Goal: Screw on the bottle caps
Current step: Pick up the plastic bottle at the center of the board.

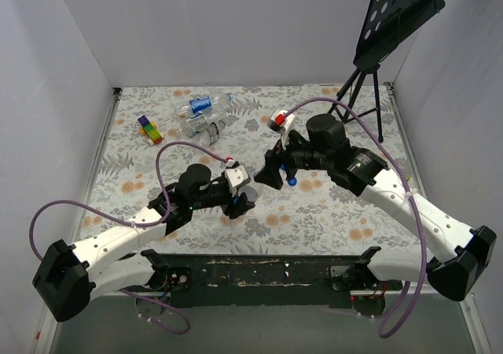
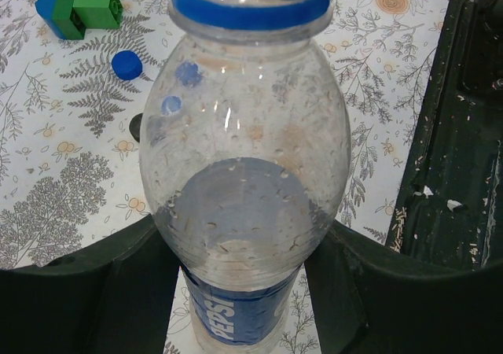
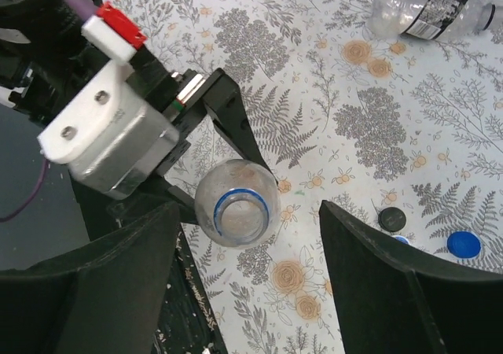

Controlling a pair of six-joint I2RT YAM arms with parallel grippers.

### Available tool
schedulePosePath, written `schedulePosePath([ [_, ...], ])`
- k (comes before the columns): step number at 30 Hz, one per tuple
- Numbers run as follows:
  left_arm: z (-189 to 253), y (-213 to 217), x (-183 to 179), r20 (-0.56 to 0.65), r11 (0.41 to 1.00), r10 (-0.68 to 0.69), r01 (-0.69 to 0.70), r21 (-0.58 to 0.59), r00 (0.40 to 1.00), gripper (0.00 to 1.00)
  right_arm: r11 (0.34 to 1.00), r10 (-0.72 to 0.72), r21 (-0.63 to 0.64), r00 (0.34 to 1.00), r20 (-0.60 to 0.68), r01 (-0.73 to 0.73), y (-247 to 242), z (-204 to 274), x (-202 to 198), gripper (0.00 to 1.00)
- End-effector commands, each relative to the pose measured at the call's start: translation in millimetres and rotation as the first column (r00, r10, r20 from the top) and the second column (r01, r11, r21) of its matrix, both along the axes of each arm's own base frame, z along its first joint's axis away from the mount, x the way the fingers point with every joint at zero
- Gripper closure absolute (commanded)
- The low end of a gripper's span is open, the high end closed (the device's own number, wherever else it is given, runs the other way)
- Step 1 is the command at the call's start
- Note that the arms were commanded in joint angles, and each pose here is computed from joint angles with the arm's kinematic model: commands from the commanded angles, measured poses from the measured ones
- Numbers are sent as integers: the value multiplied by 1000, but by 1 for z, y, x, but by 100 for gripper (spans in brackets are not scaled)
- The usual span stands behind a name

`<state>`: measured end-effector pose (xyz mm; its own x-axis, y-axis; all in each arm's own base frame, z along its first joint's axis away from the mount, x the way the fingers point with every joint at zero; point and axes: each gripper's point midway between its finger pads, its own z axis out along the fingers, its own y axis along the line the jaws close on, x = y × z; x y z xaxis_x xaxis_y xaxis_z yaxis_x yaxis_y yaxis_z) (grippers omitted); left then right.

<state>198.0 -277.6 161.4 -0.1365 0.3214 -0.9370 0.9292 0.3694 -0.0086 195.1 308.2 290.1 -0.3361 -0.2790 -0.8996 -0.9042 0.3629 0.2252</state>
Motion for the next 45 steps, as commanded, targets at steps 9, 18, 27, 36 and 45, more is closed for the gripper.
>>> schedulePosePath([
  [9,25,-3,-2,71,999,-14,17,-40,997,43,999,-28,-21,999,-46,27,12,1,5,34],
  [18,27,-2,0,70,999,-5,8,-43,998,43,999,-29,-35,996,-85,26,11,-4,1,71],
  [27,31,-1,-2,77,998,6,-1,-67,997,36,999,-49,-6,995,-87,48,9,2,0,99],
  [36,29,-3,-2,57,998,4,0,-69,998,59,997,-78,17,994,-71,80,3,12,0,54],
  [45,31,-2,-2,60,997,9,-4,-76,998,69,995,-100,0,992,-75,100,-2,7,-1,47],
])
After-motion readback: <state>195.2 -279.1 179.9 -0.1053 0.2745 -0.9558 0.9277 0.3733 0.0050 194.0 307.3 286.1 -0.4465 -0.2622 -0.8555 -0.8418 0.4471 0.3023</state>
